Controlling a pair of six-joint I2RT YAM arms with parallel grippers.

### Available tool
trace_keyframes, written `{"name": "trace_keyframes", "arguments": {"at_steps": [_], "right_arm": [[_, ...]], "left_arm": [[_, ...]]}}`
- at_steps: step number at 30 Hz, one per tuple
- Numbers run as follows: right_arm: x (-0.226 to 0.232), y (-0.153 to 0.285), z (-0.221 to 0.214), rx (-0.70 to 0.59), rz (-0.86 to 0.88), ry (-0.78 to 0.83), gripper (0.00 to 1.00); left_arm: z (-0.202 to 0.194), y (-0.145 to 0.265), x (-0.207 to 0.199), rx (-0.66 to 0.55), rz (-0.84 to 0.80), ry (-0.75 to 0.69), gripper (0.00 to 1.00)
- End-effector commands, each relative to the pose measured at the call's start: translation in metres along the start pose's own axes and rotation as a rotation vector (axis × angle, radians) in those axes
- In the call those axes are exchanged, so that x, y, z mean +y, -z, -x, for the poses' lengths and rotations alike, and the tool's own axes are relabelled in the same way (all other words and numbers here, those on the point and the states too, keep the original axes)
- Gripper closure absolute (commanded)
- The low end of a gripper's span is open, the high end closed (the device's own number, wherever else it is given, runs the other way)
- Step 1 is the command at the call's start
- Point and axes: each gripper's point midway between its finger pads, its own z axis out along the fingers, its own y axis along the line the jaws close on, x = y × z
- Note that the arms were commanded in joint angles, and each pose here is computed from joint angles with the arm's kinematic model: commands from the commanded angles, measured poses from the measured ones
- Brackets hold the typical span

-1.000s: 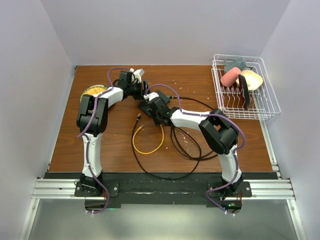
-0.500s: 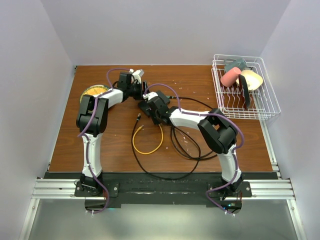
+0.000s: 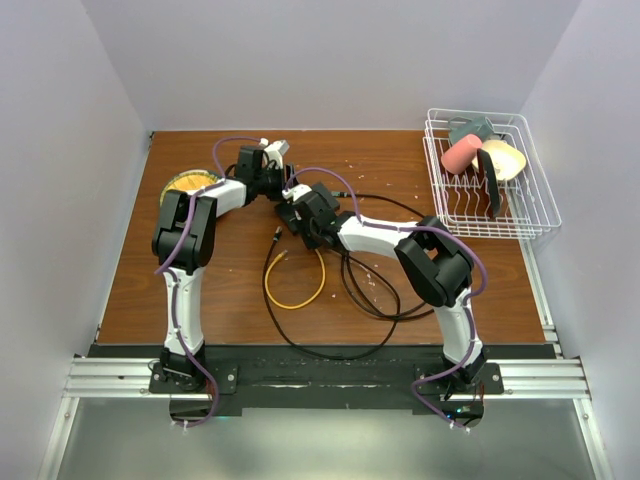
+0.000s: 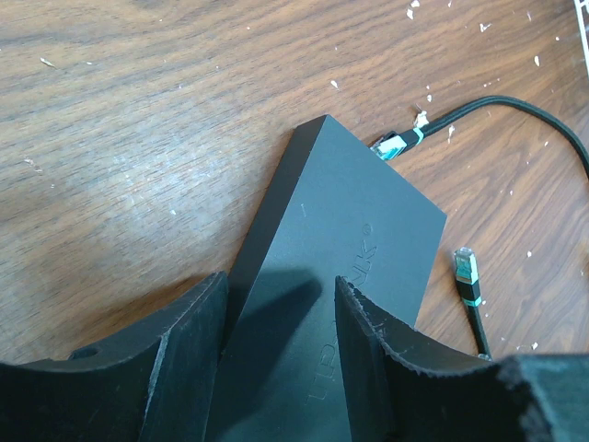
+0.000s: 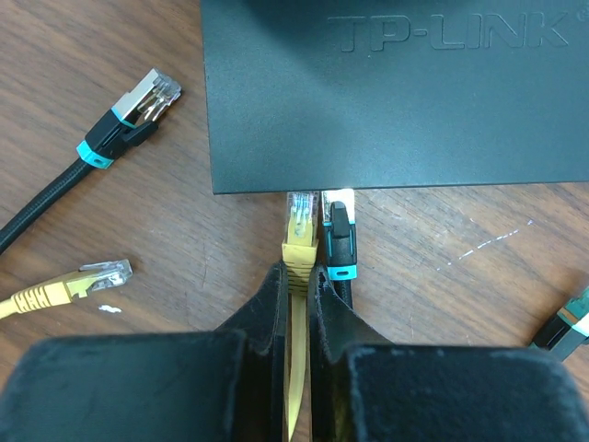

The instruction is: Insert the plug into the switch port

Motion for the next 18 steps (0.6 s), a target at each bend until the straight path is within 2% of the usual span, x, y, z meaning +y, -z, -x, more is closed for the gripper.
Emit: {"name": "trace_keyframes", "arguments": {"at_steps": [1,10,18], "right_arm": [[0.01,-0.009,0.03,-0.086,0.048,0.011,1.0],[0.016,-0.012,0.016,-0.041,0.092,0.055,1.0],[0.012,-0.014,0.01,-0.014,0.075,0.074,1.0]], "left_arm": [[-0.048,0.007,-0.043,0.175,-0.104,0.06,0.46],[-0.053,0.007,-0.038,0.183,-0.075,0.069,0.46],[-0.053,0.008,-0.034,0.179,-0.053,0.067,0.4]]}}
